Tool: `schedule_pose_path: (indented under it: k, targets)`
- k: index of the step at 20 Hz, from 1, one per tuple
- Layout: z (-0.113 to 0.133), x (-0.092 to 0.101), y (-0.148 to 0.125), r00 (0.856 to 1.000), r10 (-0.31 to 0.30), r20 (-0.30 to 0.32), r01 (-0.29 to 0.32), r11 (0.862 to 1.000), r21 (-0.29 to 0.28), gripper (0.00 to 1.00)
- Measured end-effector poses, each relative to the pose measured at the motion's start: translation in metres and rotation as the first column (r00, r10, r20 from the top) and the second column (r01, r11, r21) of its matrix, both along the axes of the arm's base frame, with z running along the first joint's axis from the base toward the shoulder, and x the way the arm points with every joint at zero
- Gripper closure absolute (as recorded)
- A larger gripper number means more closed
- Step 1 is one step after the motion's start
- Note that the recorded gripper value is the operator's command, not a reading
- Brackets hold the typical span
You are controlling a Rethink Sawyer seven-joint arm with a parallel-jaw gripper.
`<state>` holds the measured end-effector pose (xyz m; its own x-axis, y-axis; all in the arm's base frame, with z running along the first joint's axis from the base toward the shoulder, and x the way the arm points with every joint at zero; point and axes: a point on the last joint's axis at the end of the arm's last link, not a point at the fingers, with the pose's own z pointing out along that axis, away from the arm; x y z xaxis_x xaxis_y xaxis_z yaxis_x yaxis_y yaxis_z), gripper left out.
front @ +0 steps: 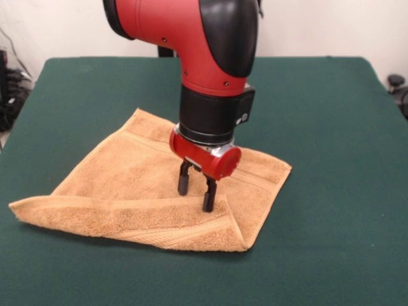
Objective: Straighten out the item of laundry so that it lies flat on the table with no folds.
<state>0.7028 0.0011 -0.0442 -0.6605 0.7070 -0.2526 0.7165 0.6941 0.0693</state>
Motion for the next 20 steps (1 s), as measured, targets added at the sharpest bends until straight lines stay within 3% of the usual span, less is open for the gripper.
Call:
schedule_pose_path:
  k: [20]
  targets:
    - [0.020,0.008,-0.004,0.999,-0.028,0.029,0.028,1.000,0.010,0.00]
